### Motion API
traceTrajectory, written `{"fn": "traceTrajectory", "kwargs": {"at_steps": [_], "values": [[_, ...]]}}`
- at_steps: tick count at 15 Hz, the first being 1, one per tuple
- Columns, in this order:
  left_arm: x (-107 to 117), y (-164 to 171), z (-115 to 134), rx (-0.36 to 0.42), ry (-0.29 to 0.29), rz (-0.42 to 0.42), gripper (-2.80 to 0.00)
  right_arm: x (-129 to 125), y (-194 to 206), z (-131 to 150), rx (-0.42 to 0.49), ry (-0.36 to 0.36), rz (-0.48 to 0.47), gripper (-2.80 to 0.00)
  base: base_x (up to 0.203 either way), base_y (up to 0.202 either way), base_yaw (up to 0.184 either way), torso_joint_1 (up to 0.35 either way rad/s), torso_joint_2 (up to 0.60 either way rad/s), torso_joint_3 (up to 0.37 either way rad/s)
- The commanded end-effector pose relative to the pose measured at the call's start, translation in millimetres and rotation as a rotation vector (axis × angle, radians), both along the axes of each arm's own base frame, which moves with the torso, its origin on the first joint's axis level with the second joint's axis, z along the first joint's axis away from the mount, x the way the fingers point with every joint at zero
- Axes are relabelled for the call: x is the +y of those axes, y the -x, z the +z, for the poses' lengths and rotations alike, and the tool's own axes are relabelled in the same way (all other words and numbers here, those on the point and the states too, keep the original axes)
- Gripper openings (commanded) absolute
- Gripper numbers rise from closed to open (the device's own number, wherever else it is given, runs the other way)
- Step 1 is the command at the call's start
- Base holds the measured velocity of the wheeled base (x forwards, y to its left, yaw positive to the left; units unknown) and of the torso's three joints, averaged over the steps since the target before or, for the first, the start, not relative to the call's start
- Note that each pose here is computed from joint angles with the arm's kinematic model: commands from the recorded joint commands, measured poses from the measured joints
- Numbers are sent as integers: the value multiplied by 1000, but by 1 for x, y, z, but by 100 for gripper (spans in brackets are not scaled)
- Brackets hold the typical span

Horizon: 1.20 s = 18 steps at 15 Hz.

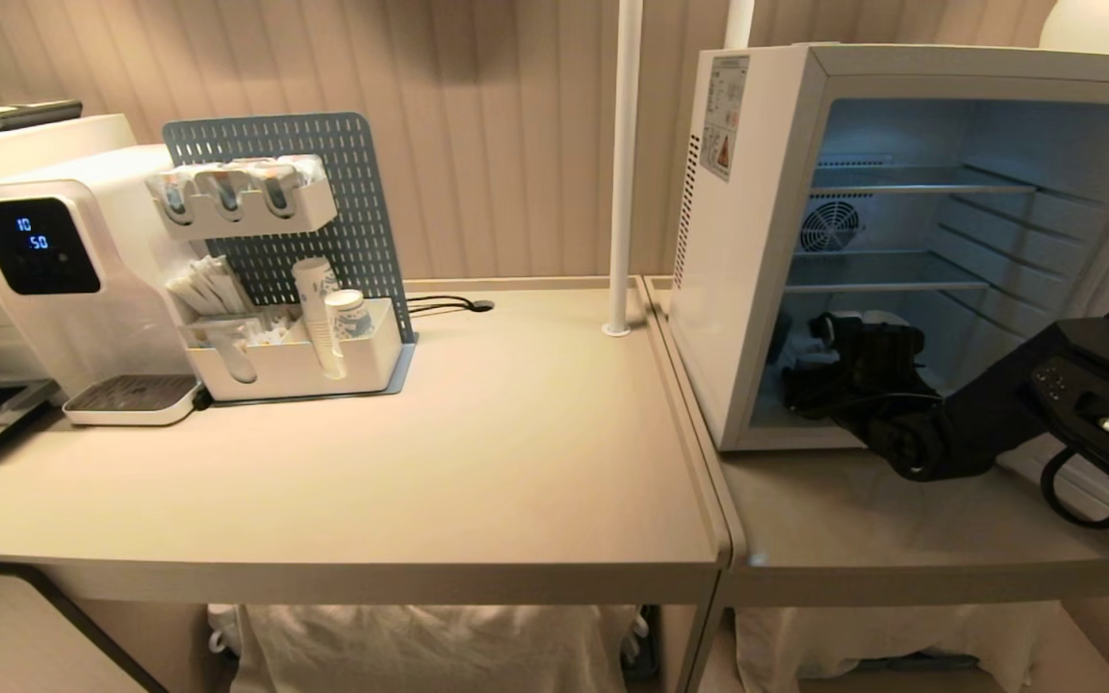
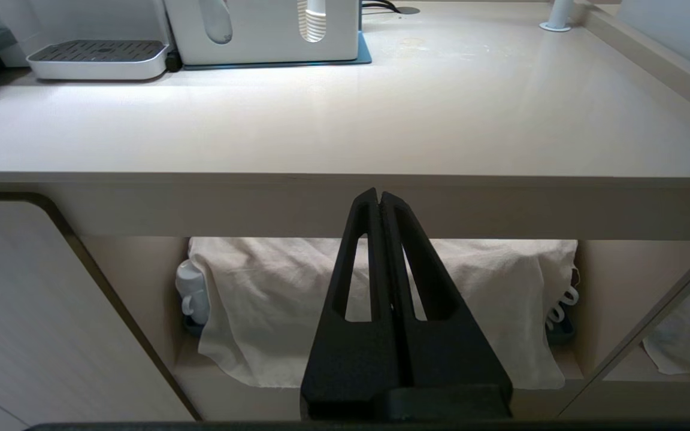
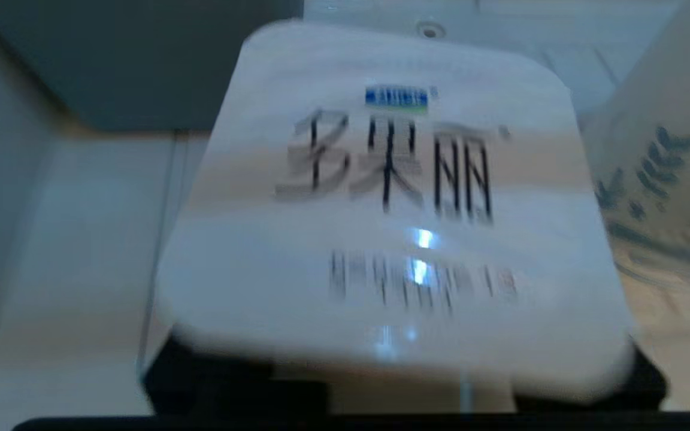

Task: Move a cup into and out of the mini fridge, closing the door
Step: Put the yoghurt in the freezer, then close the freezer door

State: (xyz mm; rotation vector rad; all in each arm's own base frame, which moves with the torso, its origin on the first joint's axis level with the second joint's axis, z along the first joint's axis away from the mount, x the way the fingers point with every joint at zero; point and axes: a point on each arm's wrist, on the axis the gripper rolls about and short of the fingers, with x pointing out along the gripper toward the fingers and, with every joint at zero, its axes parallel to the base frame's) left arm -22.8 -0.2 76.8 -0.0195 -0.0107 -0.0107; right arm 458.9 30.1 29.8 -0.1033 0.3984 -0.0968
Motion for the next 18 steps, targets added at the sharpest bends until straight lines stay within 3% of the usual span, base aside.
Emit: {"fn": "traceTrajectory", "kwargs": {"at_steps": [1,4,11,12,18], "values": [[0,0,0,-1,0,0,-280,-1,8,7,-4,0,1,0,0,0,0,0,0,0],[0,0,0,-1,0,0,-280,-4,27,20,-14,-3,2,0,0,0,0,0,0,0],[0,0,0,-1,0,0,-280,-11,114,71,-86,-14,20,0,0,0,0,0,0,0],[0,0,0,-1,0,0,-280,-12,129,81,-102,-17,26,-280,0,0,0,0,0,0],[0,0,0,0,0,0,-280,-19,261,153,-304,-48,103,-280,0,0,0,0,0,0]]}}
